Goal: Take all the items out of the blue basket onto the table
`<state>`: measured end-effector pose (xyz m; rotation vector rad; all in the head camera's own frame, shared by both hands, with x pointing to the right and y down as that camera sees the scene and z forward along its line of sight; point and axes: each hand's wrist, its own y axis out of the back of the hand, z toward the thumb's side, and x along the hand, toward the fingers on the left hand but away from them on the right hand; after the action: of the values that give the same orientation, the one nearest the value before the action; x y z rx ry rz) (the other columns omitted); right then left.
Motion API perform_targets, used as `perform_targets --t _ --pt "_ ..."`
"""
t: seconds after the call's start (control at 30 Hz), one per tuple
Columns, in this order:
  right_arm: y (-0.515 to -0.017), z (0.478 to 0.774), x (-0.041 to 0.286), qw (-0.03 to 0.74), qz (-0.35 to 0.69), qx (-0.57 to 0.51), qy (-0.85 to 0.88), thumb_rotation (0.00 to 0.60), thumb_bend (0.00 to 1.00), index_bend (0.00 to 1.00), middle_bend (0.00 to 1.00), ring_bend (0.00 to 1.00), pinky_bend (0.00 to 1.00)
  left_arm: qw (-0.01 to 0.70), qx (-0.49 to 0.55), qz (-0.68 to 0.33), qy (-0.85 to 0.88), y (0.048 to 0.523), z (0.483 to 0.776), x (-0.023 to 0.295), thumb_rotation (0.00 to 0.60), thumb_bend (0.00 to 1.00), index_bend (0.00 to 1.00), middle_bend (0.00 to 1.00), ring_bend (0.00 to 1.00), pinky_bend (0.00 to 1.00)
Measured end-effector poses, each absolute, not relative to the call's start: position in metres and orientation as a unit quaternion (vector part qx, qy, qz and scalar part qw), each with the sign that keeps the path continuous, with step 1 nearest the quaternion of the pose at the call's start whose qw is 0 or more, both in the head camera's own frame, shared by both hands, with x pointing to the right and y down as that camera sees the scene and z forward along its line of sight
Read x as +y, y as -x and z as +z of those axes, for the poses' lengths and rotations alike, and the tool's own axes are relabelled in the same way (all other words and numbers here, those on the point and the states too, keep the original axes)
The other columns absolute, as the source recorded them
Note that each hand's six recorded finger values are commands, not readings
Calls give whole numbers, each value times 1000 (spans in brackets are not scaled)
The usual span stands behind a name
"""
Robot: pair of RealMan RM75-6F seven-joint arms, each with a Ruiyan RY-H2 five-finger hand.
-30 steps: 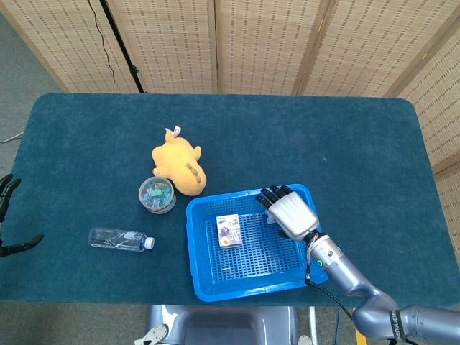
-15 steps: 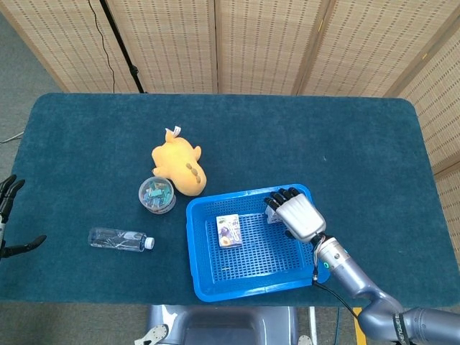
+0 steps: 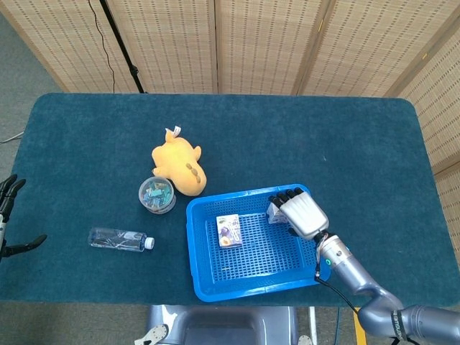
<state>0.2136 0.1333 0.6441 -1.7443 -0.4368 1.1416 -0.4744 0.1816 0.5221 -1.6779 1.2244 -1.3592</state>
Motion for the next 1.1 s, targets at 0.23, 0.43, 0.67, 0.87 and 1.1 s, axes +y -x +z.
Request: perform_targets --t 0.23,0.43,0.67,0.87,1.1 --pt "-216 652 128 493 449 -201 717 600 518 561 585 560 591 326 464 -519 640 473 523 182 600 55 0 0 0 0" --pt "-217 645 124 503 420 -222 722 600 572 582 598 566 592 323 460 -521 642 471 525 181 600 56 0 0 0 0" --pt "-208 608 122 529 378 -244 720 600 590 587 601 569 593 325 458 -518 646 470 524 182 600 56 0 0 0 0" --pt "-210 561 97 578 356 -278 679 600 591 586 601 569 593 324 458 -515 648 470 523 183 600 55 0 0 0 0" --pt "-232 553 55 588 398 -307 634 600 597 584 600 569 592 324 459 -513 650 471 521 184 600 56 0 0 0 0"
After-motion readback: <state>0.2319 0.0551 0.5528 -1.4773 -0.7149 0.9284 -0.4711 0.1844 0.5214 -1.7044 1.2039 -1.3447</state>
